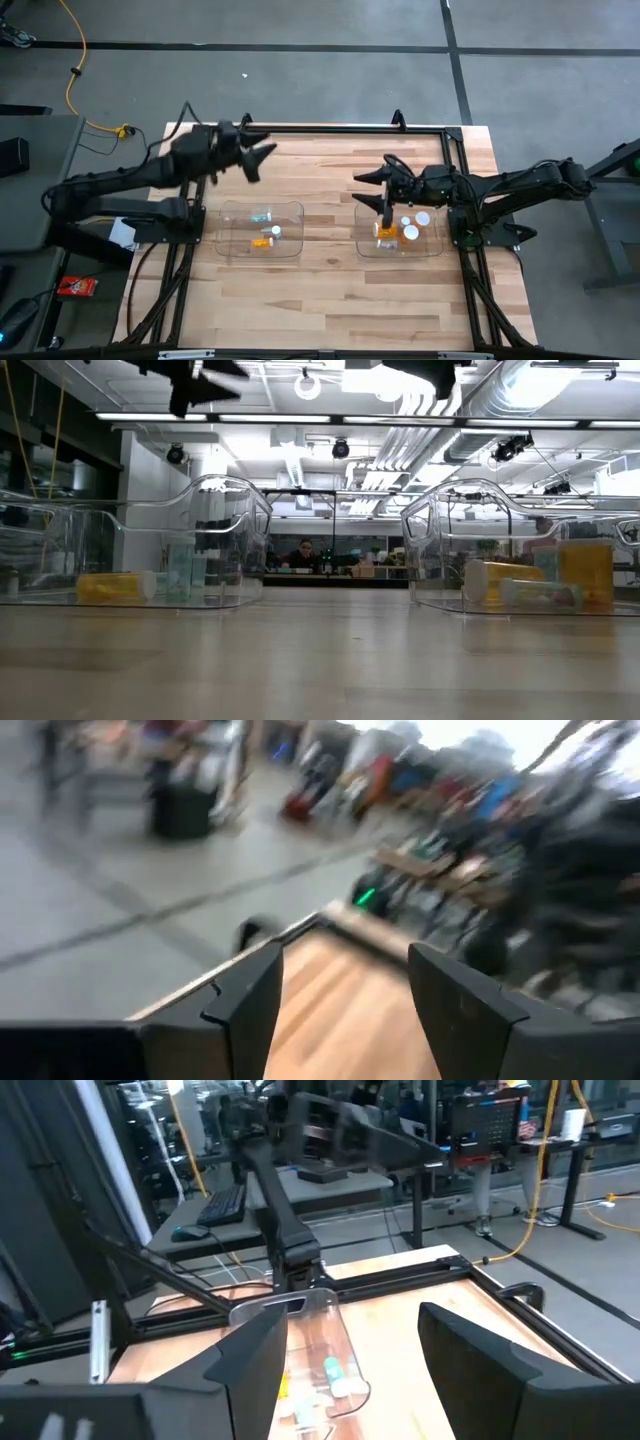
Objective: Pick and place medicine bottles into bin by pill shape (circle, oval)
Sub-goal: Put the blue tablet bottle into the left transparent bin
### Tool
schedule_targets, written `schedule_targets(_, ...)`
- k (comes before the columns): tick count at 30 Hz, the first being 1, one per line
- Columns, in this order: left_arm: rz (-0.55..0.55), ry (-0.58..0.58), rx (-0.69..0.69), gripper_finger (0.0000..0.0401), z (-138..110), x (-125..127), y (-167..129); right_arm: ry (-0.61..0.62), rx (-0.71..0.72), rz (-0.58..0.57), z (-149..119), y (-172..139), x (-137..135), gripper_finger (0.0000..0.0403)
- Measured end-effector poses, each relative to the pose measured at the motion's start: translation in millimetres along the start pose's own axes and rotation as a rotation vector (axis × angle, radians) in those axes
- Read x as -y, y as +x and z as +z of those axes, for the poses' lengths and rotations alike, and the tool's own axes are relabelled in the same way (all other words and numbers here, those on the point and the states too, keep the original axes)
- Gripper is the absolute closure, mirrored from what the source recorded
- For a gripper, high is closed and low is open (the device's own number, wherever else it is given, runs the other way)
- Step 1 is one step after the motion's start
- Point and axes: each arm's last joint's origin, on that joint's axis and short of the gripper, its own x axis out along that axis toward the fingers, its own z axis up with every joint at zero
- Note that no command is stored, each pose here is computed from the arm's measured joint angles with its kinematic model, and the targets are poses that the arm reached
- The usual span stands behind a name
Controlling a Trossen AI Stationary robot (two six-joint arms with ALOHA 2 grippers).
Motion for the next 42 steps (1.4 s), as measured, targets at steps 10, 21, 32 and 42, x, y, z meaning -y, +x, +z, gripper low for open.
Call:
schedule_targets(10,0.456,-0.008,-0.522,0.0139,5,-96,36,0.025,0.0,-0.016,0,0,0,0.0183)
schedule_targets(21,0.564,-0.183,-0.924,0.0118,-52,-153,86,0.082,-0.008,-0.017,-1,0,1,0.0183)
schedule_targets(32,0.697,-0.172,-1.032,0.0123,-83,-160,101,0.125,-0.005,-0.048,-1,0,1,0.0183)
schedule_targets(42,0.71,-0.214,-1.125,0.0161,-104,-167,106,0.158,-0.004,-0.048,-1,0,1,0.0183)
